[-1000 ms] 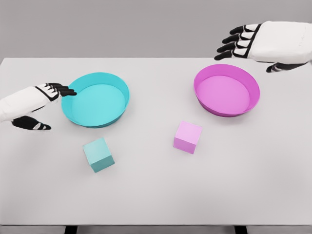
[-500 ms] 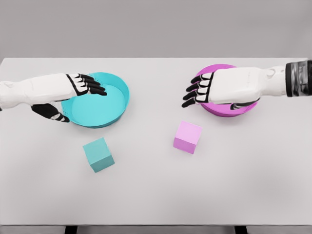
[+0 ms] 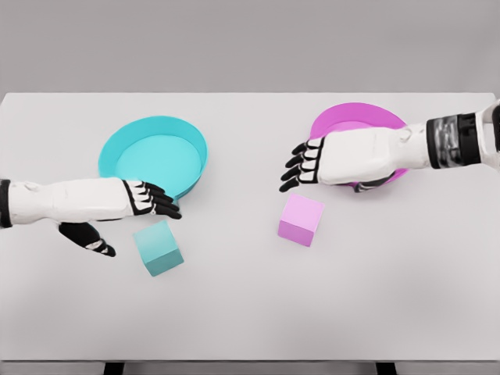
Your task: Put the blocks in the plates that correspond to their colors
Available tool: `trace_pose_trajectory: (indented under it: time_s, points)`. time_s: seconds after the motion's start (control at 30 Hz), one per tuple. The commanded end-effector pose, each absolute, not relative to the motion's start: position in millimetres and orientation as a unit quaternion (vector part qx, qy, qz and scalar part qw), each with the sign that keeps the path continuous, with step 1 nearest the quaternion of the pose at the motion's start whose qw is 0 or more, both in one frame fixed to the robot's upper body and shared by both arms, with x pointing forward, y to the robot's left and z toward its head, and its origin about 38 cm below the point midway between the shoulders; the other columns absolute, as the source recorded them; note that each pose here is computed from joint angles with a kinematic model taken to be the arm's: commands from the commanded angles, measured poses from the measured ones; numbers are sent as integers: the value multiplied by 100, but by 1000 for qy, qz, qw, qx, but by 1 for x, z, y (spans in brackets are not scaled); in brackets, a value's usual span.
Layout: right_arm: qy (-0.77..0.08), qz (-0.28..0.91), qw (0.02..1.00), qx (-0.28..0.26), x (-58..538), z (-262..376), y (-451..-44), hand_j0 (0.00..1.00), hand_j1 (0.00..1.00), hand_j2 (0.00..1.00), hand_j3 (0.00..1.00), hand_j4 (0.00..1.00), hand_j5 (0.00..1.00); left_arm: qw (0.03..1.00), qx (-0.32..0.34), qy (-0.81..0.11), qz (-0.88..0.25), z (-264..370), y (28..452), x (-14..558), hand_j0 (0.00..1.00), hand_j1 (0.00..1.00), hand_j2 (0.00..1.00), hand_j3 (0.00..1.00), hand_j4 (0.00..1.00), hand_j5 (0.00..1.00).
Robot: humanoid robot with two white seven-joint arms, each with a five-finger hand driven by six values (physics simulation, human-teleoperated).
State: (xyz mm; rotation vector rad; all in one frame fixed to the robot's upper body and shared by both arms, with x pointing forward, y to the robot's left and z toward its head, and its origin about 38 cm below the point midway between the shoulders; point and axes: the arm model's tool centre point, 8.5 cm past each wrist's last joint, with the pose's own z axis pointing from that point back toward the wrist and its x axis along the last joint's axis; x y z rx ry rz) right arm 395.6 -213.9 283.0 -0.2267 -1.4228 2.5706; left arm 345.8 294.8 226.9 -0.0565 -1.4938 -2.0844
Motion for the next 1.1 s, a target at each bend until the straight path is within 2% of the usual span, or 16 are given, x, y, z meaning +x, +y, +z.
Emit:
trace_pose_trajectory:
  time_s: [0.0,0.4,0.8,1.07]
  points:
    - [-483,868,95,-66,395,278,-207,100,100,100,100,100,100,274,-23,-553,-786,219,286,346,100,100,100,100,100,100]
    - [-466,874,119,-63,414,254,-204,100,100,100,100,100,100,259,-19,-537,-803,199,276,342,100,100,100,100,100,100]
    - [-449,888,99,-30,403,229,-183,100,100,100,100,100,100,243,-6,-524,-816,191,269,342,100,100,100,100,100,100]
    - [-443,891,92,-34,404,225,-178,100,100,100,100,100,100,238,-1,-518,-822,183,265,345,100,100,100,100,100,100]
